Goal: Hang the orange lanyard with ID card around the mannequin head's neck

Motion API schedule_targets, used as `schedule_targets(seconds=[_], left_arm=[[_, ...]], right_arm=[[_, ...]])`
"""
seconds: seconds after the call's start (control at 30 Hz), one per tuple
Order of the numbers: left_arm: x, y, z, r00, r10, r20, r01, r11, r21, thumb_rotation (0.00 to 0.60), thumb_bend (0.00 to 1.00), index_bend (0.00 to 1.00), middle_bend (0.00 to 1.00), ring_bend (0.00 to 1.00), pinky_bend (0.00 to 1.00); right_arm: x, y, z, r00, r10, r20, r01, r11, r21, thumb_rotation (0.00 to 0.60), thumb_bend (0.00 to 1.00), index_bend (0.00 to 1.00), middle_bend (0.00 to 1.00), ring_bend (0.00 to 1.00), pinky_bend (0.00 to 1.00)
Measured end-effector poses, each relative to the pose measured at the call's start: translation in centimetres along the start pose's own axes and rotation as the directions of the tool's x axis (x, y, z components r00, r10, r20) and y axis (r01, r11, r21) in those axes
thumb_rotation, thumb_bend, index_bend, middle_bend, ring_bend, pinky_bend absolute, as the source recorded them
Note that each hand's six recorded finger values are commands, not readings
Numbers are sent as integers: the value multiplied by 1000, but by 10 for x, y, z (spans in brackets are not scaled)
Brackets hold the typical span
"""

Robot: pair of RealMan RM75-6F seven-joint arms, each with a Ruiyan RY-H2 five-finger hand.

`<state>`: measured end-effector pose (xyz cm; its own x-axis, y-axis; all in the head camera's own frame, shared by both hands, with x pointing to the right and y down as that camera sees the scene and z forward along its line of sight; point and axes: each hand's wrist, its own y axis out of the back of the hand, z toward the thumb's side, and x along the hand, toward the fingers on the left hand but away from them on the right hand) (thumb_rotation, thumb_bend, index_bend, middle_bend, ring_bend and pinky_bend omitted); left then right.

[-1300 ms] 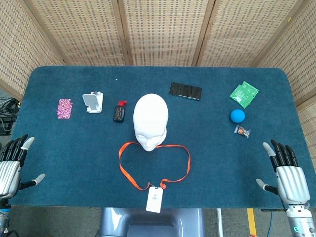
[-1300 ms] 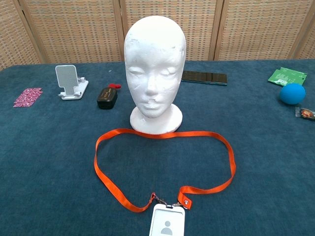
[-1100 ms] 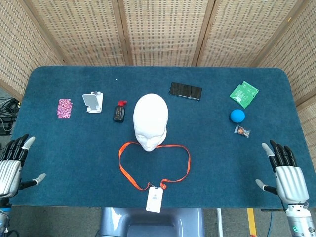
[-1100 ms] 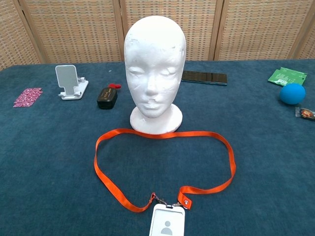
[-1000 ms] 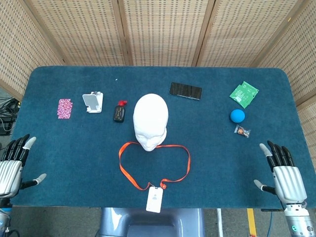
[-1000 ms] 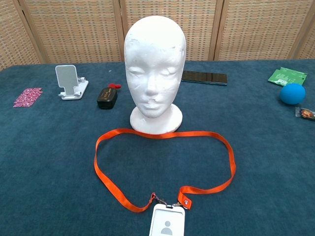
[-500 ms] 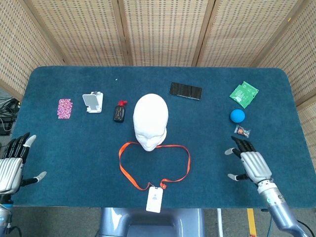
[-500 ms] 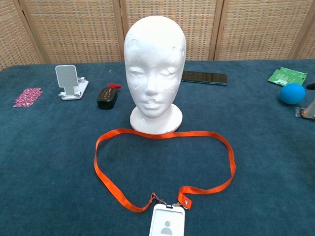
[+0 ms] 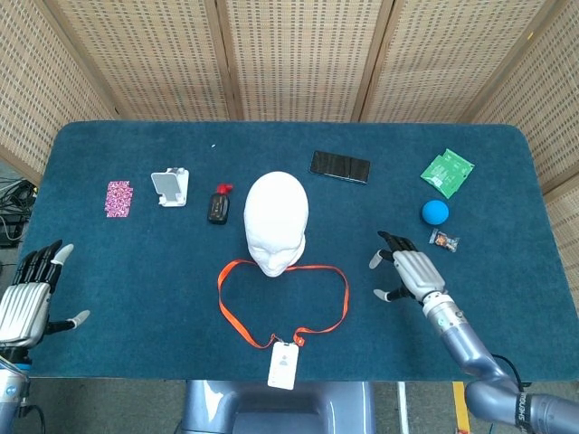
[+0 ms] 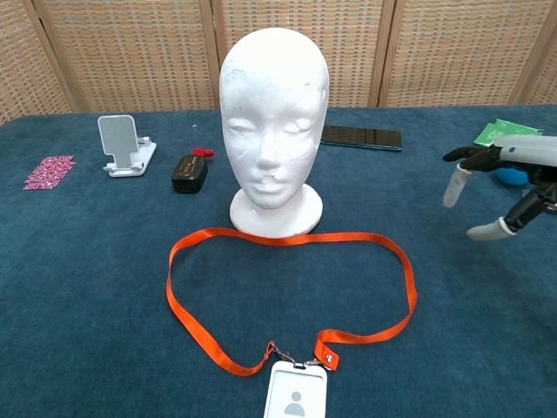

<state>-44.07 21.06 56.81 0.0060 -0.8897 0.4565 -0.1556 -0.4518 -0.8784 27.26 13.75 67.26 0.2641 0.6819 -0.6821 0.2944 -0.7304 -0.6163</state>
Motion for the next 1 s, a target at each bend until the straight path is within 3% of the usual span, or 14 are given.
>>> schedule_targets(seconds=[0.5,1.0], left_arm=[[6,-4,-6,1000,-21,-20,21,1000,-8,600,0,0,0,0,0],[11,-8,-7,999,-39,-30,39,999,-9,600,0,0,0,0,0]], right_arm=[[-59,-38,43,998,41,49,-43,998,54,600,468,501,0,0,0],[-81,-52,49,993,62,102,-69,995,71,600,497,513,0,0,0]])
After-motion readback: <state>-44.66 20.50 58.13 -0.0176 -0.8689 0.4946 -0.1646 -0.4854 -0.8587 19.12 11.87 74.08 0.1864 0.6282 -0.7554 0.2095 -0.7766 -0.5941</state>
